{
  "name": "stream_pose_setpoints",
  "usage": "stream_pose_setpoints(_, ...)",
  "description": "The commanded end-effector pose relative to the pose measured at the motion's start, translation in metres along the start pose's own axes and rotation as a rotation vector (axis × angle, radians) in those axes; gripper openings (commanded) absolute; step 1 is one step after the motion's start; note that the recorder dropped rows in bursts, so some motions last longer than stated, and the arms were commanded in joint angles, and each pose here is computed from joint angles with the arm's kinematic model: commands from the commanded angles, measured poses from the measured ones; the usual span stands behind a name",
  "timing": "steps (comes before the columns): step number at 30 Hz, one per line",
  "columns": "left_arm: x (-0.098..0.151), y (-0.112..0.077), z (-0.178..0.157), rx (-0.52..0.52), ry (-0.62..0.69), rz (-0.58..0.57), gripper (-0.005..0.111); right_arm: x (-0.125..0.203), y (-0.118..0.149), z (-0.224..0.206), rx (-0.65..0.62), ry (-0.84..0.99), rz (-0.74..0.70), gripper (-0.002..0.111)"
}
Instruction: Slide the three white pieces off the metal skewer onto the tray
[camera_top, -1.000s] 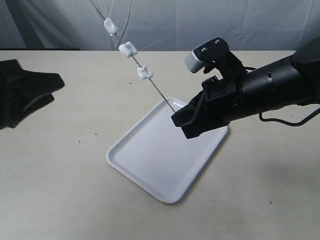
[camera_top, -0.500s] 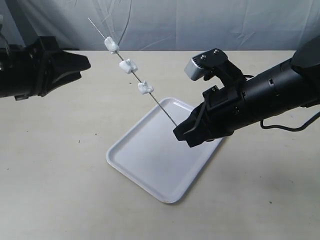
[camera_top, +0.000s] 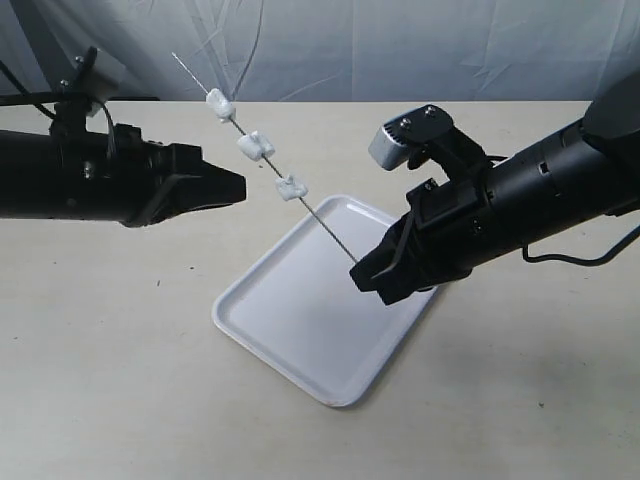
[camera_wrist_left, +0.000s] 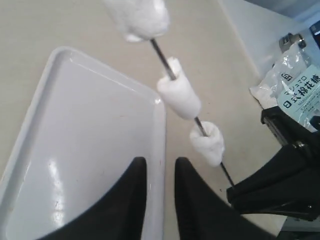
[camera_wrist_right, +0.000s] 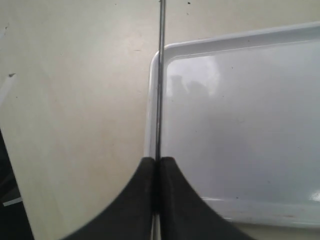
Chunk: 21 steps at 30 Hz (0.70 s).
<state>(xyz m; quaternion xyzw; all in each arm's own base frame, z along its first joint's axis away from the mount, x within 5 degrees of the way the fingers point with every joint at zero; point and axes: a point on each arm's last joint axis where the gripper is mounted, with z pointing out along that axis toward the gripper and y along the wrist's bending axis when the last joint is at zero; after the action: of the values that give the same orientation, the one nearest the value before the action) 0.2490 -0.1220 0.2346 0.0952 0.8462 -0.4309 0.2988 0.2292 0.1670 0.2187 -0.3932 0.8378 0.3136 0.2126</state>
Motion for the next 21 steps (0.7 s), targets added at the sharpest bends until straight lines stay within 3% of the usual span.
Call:
stream_pose_setpoints(1,-0.008,0.001,0.007,0.021,-0.05,-0.124,0.021,-0.001,0.001,-0.002,0.007,-0.001,-0.009,-0.001)
stream_pose_setpoints(2,-0.012,0.001,0.007,0.039,-0.088,-0.175,0.021,-0.001,0.001,-0.002,0.007,-0.001,-0.008,-0.001)
stream_pose_setpoints(7,-0.015,0.002,0.014,0.073,-0.073,-0.203,0.022,-0.001,0.001,-0.002,0.007,-0.001,0.002,-0.001)
stream_pose_setpoints(15,-0.012,0.008,0.021,0.079,-0.045,-0.225,0.035,0.002,-0.004,-0.003,0.065,0.031,0.067,-0.001)
stream_pose_setpoints(21,-0.026,0.011,0.02,0.004,-0.105,-0.203,0.035,0.005,-0.008,-0.003,0.113,0.058,0.134,-0.001)
